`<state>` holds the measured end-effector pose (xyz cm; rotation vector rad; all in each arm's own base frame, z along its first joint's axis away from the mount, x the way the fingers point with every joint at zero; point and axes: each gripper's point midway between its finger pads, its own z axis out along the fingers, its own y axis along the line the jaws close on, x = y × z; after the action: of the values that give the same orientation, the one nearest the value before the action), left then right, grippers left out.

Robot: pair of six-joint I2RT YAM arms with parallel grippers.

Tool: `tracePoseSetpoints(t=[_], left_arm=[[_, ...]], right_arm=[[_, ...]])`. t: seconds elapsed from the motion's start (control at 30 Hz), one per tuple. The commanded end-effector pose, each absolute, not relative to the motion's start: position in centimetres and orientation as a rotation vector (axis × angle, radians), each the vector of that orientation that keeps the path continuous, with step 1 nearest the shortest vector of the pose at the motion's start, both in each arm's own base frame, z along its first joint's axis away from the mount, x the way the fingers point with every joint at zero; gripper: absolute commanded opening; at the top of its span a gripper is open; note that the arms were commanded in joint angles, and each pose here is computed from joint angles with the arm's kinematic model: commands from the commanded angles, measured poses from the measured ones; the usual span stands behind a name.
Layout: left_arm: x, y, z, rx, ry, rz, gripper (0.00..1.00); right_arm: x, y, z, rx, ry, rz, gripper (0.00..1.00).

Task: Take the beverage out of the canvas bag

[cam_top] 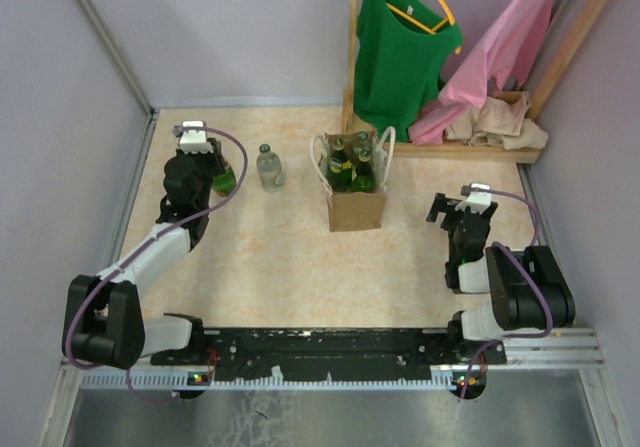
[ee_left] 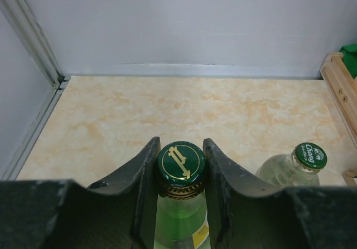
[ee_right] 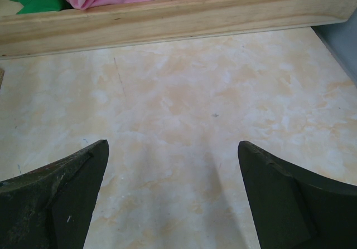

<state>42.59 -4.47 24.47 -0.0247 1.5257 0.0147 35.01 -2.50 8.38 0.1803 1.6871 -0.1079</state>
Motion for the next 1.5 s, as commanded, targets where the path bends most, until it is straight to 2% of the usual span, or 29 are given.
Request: tracePoseSetpoints(t=[0.0, 0.27, 1.07, 1.17, 1.3, 1.47], left_arm=[[42.6, -4.1, 32.3, -0.08, 1.188, -0.059, 0.0], [43.4, -4.3, 30.7, -0.06, 1.127, -0.105, 0.0], [48.3, -5.4, 26.8, 0.058, 1.228, -0.04, 0.0], [48.9, -5.4, 26.1, 0.057, 1.268, -0.032, 0.07], [49.1, -5.1, 25.5, 0.036, 1.293, -0.023, 0.34], [49.2, -4.8, 25.0, 0.02, 1.317, -0.014, 0.49]], right_arm=[[36.3, -2.3, 10.8, 0.169, 1.606, -0.108, 0.99], [36.3, -2.3, 10.8, 0.168, 1.605, -0.108, 0.99], [36.3, -2.3, 10.7, 0.169, 1.607, -0.109, 0.99], [36.3, -2.3, 10.8, 0.168, 1.605, -0.108, 0.99], [36.3, -2.3, 10.8, 0.167, 1.606, -0.108, 0.99], [36.3, -2.3, 10.8, 0.168, 1.606, -0.108, 0.99]])
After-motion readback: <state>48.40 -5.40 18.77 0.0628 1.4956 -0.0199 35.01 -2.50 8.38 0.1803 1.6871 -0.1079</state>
